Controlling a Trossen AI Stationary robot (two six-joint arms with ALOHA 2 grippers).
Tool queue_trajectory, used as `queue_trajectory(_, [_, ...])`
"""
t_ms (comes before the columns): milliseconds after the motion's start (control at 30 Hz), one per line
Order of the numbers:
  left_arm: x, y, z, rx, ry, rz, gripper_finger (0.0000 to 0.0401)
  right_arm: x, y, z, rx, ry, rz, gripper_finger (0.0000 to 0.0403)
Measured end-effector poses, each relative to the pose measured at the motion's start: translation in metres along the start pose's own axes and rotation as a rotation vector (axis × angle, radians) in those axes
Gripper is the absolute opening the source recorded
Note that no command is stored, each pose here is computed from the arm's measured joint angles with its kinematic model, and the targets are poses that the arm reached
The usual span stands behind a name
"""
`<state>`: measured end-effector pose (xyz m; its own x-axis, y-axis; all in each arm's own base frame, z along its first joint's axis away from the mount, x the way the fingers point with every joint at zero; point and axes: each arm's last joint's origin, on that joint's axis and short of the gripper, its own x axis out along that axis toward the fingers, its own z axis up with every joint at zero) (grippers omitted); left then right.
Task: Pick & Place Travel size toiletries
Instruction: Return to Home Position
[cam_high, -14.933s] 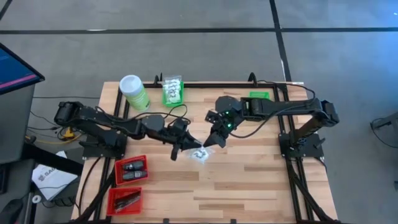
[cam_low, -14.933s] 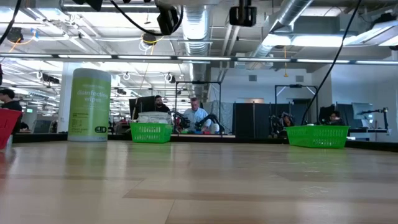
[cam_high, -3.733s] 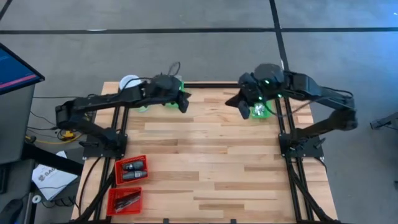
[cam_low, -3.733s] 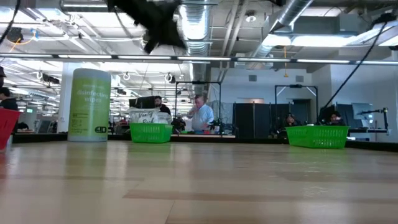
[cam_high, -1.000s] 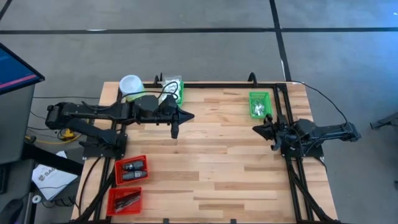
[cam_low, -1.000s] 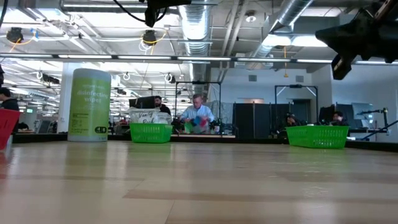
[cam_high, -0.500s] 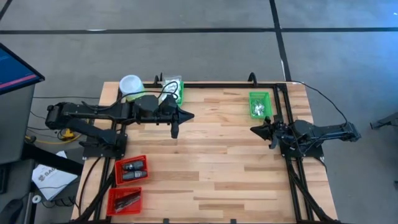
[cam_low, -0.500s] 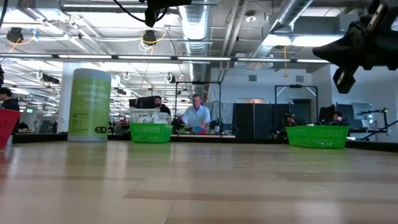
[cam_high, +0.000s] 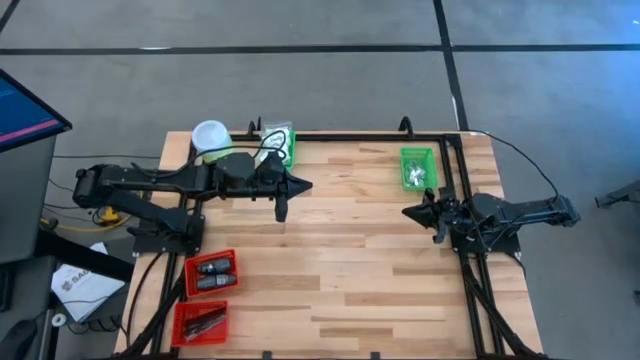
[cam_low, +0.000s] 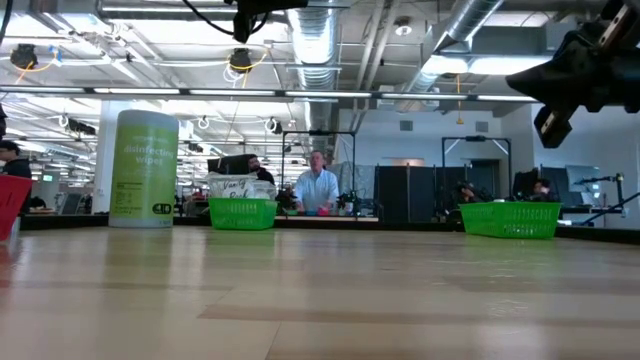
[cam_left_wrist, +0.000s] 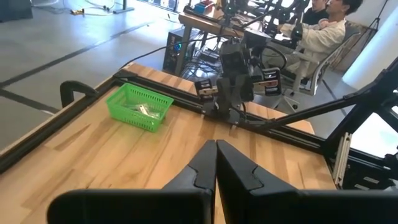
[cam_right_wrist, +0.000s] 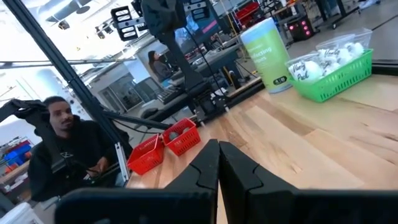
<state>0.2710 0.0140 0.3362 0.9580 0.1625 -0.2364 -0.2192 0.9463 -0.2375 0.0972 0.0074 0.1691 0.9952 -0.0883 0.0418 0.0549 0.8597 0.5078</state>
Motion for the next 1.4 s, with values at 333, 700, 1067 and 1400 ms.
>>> queue_trajectory(333, [0.000, 0.000, 0.001, 0.019, -0.006, -0.001, 0.0003, 0.000, 0.000, 0.000, 0.005, 0.010, 0.016, 0.0000])
queue_trajectory(700, [-0.002, -0.001, 0.003, 0.016, -0.024, -0.006, 0.0003, 0.005, -0.001, -0.009, -0.222, 0.112, 0.007, 0.0000])
queue_trajectory(1067, [-0.002, -0.002, 0.003, 0.017, -0.025, -0.013, 0.0003, 0.011, -0.003, -0.020, -0.294, 0.223, -0.027, 0.0000])
queue_trajectory(1400, [-0.002, -0.002, 0.003, 0.017, -0.025, -0.013, 0.0003, 0.013, -0.006, -0.027, -0.355, 0.296, -0.045, 0.0000])
